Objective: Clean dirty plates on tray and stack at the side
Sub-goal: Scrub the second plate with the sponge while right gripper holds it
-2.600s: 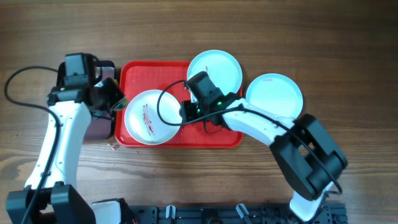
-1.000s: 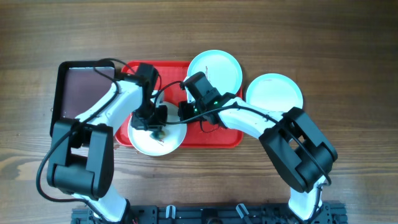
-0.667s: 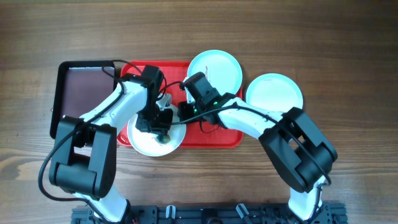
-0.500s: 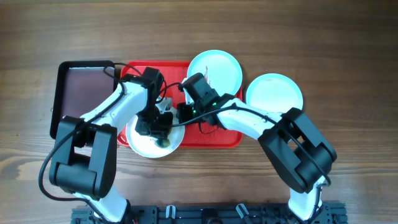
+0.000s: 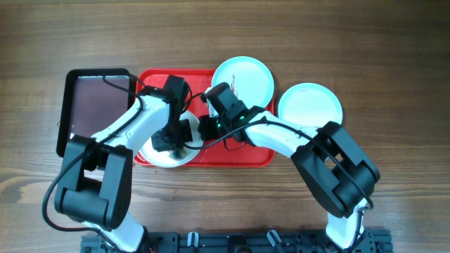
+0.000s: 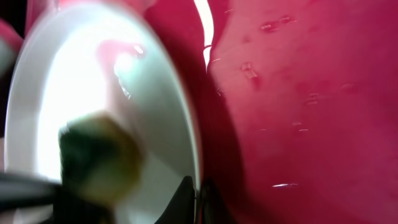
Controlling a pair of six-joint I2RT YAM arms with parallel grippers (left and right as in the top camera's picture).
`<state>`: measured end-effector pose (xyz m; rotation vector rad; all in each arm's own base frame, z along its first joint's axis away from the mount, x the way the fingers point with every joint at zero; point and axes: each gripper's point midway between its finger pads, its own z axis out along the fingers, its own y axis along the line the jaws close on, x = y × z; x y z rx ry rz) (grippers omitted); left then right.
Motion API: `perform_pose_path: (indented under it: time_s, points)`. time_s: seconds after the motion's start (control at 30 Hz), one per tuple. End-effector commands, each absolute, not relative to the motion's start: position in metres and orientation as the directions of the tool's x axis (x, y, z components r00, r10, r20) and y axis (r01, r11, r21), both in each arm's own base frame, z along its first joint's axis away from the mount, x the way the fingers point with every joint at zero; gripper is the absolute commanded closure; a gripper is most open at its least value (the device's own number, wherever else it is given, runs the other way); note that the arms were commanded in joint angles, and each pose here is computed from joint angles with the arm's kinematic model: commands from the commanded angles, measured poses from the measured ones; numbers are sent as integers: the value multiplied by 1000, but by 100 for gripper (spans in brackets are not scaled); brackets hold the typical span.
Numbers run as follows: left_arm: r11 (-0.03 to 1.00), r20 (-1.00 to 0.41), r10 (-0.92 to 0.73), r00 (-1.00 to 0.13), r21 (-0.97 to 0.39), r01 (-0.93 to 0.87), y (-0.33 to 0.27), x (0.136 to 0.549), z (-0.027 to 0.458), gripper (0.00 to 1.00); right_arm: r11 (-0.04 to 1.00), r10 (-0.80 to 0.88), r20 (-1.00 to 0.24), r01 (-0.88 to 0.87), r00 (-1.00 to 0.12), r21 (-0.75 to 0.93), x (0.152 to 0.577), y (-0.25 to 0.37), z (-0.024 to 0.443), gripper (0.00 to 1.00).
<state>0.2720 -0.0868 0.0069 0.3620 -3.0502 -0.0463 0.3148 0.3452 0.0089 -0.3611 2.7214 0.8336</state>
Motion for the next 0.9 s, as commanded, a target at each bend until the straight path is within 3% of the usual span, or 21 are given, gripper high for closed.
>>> perform_pose_path:
  time_s: [0.0, 0.23, 0.4, 0.57, 0.87]
  points:
    - [892, -72, -385, -920, 226, -391, -47, 281, -15, 96, 820, -140, -338, -301, -931, 488, 324, 342, 6, 96]
    - [811, -248, -472, -846, 254, -527, -30, 303, -9, 96, 834, -125, -354, -291, -927, 468, 329, 339, 6, 96]
    - [755, -290, -544, -788, 242, -610, -26, 304, -8, 96, 832, -115, -388, -302, -914, 465, 336, 342, 9, 96]
    - [751, -226, -592, -774, 194, -631, -34, 300, -13, 96, 837, -98, -425, -305, -900, 454, 345, 342, 13, 80]
    - [813, -11, -581, -814, 29, -581, -55, 297, -21, 96, 825, -125, -451, -346, -884, 448, 348, 346, 9, 76]
